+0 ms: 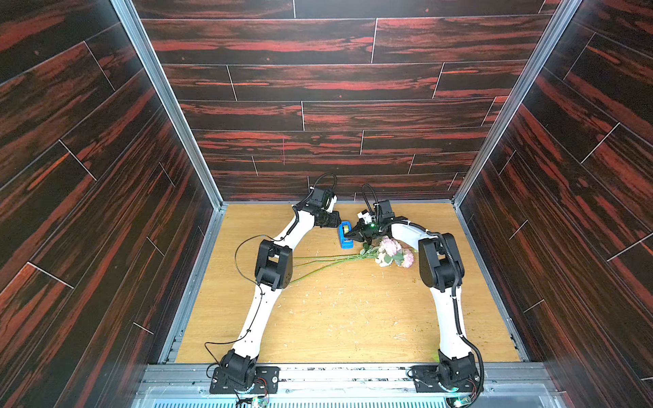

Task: Wrap bouquets with tape
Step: Pull the tape from the tape cutter.

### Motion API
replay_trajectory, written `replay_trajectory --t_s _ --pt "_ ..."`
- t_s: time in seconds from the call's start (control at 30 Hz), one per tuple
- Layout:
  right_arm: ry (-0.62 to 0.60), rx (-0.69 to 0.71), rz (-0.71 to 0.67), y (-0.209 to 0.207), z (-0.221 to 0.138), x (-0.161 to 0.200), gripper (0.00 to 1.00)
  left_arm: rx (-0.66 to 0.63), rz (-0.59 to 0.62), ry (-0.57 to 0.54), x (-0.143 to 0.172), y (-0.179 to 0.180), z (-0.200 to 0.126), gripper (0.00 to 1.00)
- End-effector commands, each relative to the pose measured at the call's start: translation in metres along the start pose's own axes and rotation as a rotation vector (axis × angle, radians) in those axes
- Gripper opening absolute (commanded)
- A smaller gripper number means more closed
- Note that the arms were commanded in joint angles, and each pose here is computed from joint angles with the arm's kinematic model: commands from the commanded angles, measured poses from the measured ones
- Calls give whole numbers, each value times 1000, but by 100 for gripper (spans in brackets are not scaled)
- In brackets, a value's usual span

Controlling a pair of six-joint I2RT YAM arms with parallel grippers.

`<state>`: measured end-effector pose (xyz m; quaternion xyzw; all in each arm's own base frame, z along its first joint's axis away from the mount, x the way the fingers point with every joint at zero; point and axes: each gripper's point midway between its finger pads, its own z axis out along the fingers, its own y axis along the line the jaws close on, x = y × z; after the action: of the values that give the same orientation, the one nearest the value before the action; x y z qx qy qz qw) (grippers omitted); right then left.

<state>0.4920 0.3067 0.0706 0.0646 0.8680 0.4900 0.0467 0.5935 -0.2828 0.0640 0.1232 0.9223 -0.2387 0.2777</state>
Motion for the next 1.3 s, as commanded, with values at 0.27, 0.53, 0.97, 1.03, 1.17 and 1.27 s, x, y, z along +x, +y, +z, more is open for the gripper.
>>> replay_trajectory --t_s 0.27,0.53,0.97,1.03,1.17,1.27 --pt "7 -127 -101 66 -27 15 0 -117 -32 216 72 38 26 40" --pt "13 -103 -92 61 -28 23 0 -121 -20 215 71 38 26 40" --pt "22 -113 -111 67 -37 61 0 -134 55 212 70 39 17 41" --pt "20 -98 -112 63 -36 66 0 -127 78 212 71 38 15 42" --pt "24 -99 -101 59 -36 76 0 -122 102 191 67 36 13 42" --pt "21 -107 -106 60 -37 86 0 -119 112 191 66 35 12 42"
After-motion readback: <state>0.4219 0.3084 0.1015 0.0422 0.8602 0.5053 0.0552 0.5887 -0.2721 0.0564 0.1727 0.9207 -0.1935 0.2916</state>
